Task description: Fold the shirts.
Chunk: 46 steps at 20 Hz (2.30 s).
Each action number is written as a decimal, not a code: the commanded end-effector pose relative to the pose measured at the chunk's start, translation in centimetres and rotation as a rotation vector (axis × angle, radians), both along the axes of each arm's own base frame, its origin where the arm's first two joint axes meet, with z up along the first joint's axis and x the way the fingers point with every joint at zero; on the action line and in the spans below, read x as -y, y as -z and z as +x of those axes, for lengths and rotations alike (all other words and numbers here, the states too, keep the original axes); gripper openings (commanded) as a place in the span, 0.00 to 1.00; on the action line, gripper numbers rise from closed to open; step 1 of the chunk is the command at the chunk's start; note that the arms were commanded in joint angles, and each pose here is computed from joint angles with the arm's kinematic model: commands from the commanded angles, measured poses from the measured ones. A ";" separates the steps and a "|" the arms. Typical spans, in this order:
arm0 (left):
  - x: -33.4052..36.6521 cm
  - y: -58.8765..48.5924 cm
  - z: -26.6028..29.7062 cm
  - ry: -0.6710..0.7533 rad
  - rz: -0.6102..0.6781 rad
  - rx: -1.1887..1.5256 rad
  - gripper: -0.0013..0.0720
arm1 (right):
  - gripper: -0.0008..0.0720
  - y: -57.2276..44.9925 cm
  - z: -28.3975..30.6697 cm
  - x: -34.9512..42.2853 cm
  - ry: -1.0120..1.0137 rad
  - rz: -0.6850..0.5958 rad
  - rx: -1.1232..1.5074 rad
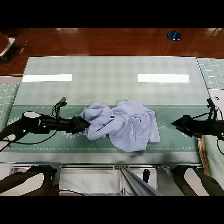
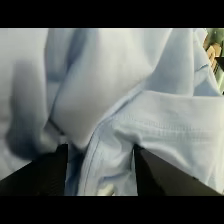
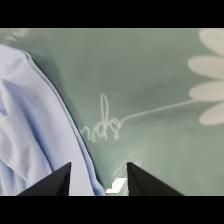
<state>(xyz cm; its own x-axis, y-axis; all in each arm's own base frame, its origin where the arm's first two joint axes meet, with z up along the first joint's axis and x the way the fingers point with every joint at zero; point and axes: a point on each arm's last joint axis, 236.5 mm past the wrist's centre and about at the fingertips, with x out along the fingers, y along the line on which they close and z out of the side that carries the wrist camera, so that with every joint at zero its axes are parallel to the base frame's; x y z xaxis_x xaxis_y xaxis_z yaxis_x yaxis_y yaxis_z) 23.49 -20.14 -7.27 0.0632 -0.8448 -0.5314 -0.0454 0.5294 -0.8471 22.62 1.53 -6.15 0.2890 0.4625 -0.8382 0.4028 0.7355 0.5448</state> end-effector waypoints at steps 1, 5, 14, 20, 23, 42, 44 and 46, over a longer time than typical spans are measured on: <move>1.7 -0.7 0.1 0.080 -0.054 0.010 0.54 | 0.57 1.8 -2.3 -1.6 -0.001 0.056 -0.072; 2.2 -2.3 0.3 0.130 -0.096 0.050 0.04 | 0.57 2.8 -4.0 -4.6 -0.068 0.124 -0.125; 2.2 -2.2 0.7 0.119 -0.089 0.058 0.04 | 0.55 5.3 -3.0 -11.9 -0.242 0.168 -0.207; 1.5 -4.3 3.3 0.075 -0.104 0.131 0.04 | 0.04 -0.9 4.8 -14.3 -0.430 0.091 0.041; -1.2 -15.9 11.4 -0.138 -0.220 0.410 0.04 | 0.04 -11.8 12.3 -11.7 -0.491 -0.114 0.253; -13.8 -47.9 -2.2 -0.484 0.665 1.290 0.04 | 0.04 -52.7 -5.8 0.3 -0.122 -0.771 1.128; -12.1 -44.9 -2.7 -0.381 0.611 1.204 0.04 | 0.04 -50.0 -6.0 1.8 -0.099 -0.795 1.018; -11.0 -39.0 -3.1 -0.258 0.573 1.015 0.04 | 0.04 -46.5 -5.4 2.2 -0.116 -0.786 0.912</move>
<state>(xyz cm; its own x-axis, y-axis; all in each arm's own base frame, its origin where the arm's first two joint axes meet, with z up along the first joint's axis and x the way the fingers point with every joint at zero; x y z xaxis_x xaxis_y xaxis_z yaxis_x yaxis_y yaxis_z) 21.89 -8.12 37.65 0.9036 -0.3504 -0.2464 0.3246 0.9354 -0.1401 18.05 1.30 44.49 0.9557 0.0636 -0.2875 -0.0715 0.9973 -0.0173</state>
